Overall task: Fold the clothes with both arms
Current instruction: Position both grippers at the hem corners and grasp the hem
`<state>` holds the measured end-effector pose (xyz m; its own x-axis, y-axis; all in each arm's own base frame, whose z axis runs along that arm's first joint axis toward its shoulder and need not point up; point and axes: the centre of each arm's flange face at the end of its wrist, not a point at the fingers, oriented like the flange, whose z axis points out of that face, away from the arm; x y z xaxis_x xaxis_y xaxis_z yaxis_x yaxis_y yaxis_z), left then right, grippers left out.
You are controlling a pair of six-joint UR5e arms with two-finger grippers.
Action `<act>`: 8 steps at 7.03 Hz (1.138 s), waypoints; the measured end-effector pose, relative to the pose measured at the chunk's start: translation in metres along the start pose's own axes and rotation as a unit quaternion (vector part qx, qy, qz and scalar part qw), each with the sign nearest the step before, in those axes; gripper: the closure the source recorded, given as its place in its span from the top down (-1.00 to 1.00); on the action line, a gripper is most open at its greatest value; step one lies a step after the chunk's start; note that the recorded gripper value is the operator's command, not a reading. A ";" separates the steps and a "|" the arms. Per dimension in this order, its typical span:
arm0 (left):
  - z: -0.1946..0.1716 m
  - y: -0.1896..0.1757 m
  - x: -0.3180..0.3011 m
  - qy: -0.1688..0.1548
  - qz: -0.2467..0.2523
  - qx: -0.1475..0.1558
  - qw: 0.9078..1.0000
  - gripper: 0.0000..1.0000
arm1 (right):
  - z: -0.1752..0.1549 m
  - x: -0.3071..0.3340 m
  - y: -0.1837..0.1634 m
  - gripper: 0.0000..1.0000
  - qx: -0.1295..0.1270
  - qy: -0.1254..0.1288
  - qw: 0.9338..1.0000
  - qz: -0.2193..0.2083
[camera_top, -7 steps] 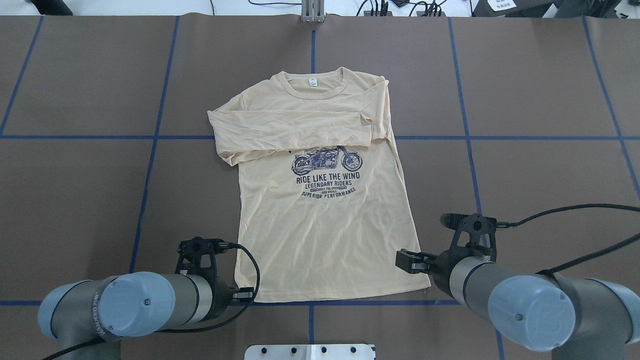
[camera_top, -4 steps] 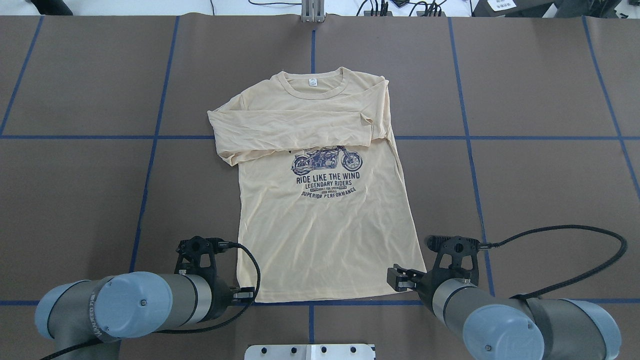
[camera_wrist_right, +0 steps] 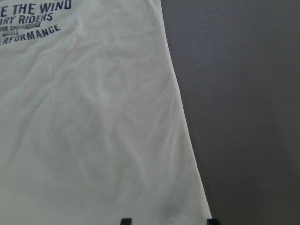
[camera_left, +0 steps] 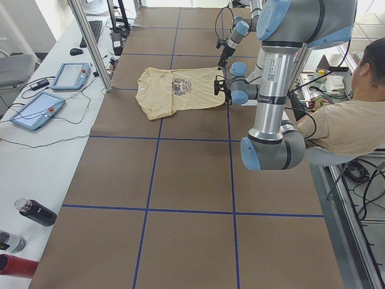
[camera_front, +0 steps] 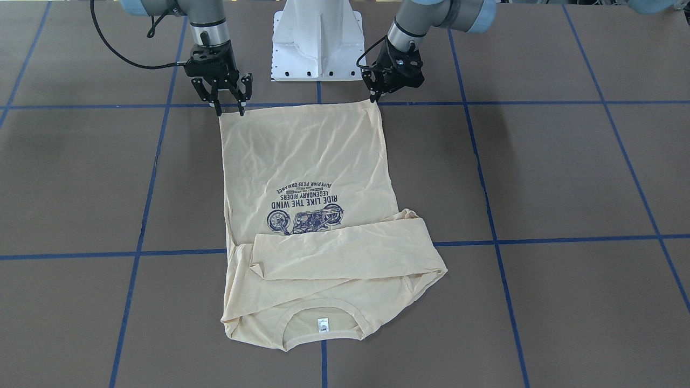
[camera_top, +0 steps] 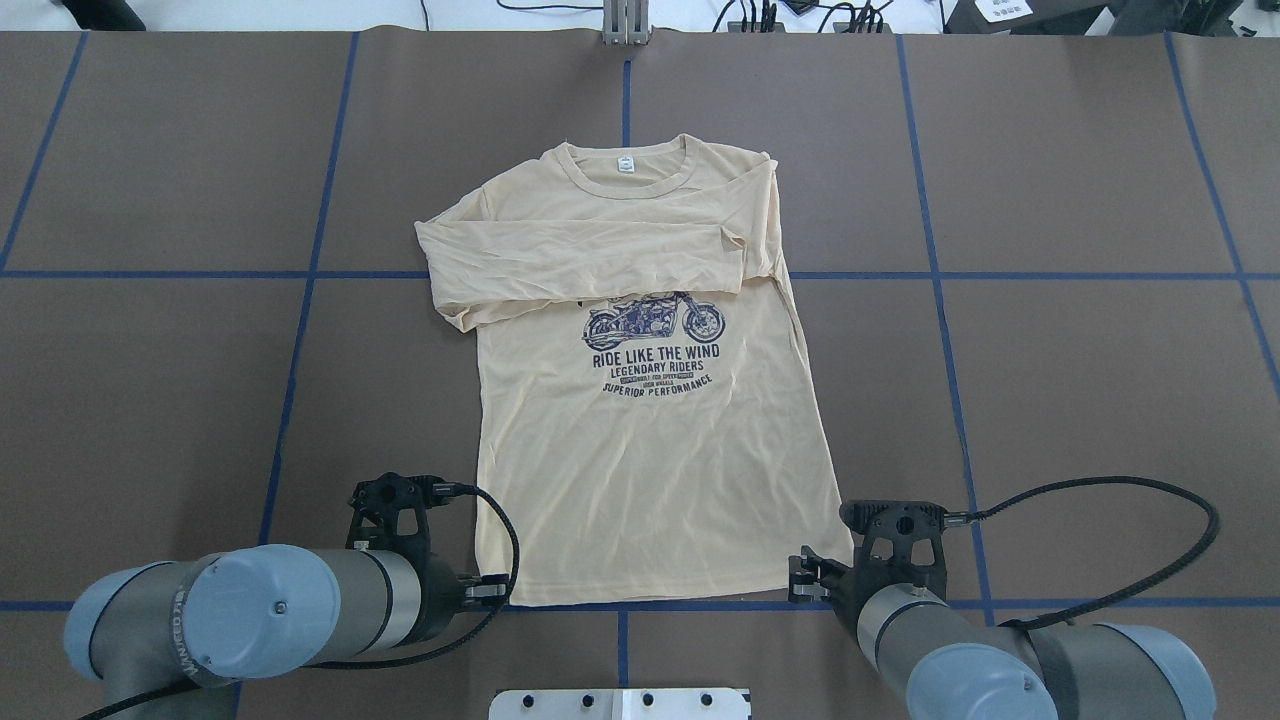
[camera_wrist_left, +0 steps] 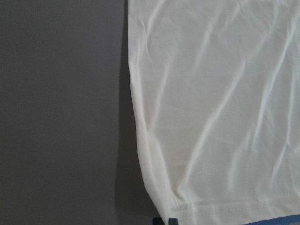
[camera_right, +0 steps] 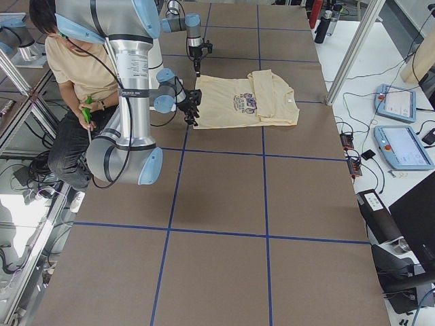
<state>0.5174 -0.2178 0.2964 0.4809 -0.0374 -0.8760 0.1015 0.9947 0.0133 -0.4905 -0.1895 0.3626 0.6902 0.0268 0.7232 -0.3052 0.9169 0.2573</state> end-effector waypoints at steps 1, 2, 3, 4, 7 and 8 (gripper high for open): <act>0.000 0.000 0.000 0.000 -0.002 0.000 1.000 -1.00 | 0.004 0.002 0.001 0.20 0.000 0.004 1.000 -0.004; 0.000 0.000 0.000 0.000 -0.002 0.000 1.000 -1.00 | 0.006 0.004 0.002 0.20 0.000 0.007 1.000 -0.006; 0.001 0.000 -0.001 -0.001 -0.002 0.000 1.000 -1.00 | 0.007 0.006 0.002 0.20 0.000 0.009 1.000 -0.007; 0.001 0.000 -0.002 -0.002 -0.002 0.000 1.000 -1.00 | 0.008 0.008 0.002 0.19 0.001 0.011 1.000 -0.008; 0.000 0.001 0.000 0.000 -0.003 -0.001 1.000 -1.00 | 0.009 0.010 0.002 0.07 0.001 0.016 1.000 -0.010; 0.000 0.001 0.000 0.000 -0.003 -0.001 1.000 -1.00 | 0.010 0.011 0.003 -0.31 0.001 0.018 1.000 -0.011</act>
<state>0.5177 -0.2169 0.2963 0.4799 -0.0442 -0.8762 0.1035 0.9946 0.0065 -0.4906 -0.1906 0.3774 0.7194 0.0202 0.6943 -0.2905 0.9168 0.2742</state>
